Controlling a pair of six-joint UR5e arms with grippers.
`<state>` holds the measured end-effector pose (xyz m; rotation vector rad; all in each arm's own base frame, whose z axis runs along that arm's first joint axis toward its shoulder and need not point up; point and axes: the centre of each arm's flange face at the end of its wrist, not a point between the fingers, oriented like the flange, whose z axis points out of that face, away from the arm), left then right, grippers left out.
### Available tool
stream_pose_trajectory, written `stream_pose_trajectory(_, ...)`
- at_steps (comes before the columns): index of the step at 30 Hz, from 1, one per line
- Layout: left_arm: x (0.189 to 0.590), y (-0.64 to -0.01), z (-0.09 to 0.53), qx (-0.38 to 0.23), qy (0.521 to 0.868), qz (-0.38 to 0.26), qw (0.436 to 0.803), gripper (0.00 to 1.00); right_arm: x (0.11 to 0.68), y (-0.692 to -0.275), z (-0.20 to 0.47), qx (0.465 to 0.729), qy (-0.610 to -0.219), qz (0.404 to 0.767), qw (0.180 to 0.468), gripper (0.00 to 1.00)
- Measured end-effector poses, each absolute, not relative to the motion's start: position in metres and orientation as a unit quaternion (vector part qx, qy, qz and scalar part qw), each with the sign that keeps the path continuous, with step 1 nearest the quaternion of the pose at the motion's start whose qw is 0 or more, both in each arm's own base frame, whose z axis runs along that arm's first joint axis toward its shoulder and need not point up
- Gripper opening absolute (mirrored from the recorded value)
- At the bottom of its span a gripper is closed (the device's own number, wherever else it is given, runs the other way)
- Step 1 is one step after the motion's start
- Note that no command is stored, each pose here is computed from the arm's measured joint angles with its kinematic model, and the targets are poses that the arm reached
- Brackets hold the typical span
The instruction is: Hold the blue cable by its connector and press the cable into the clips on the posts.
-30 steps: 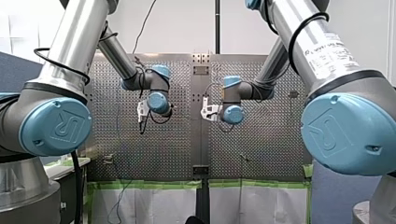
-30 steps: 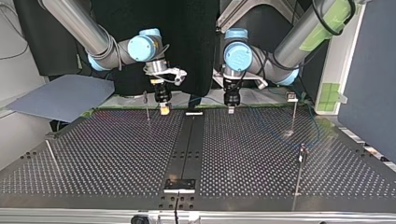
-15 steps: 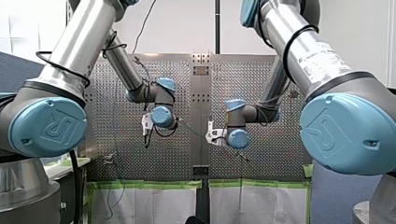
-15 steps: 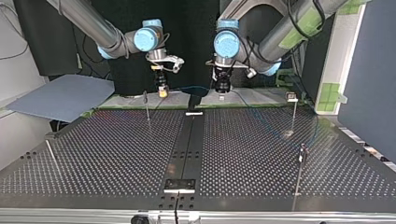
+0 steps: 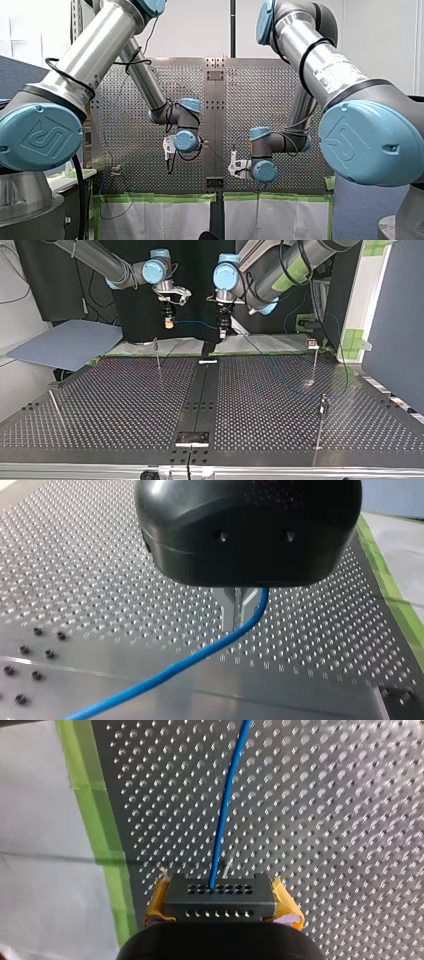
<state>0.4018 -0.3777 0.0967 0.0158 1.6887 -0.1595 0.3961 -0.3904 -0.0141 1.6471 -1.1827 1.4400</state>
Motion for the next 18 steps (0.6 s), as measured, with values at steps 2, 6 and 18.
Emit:
stream_pose_trajectory(2,0.403,-0.383,0.092,0.009,0.744,-0.075,0.664,0.0,0.39,-0.389,-0.017,0.624,-0.455,0.548,0.321,0.0)
stream_pose_trajectory(6,0.409,-0.399,0.084,0.012,0.734,-0.088,0.673,0.0,0.371,-0.387,-0.031,0.626,-0.462,0.542,0.318,0.0)
stream_pose_trajectory(18,0.424,-0.434,0.058,0.026,0.718,-0.101,0.688,0.0,0.335,-0.419,-0.04,0.596,-0.469,0.572,0.314,0.0)
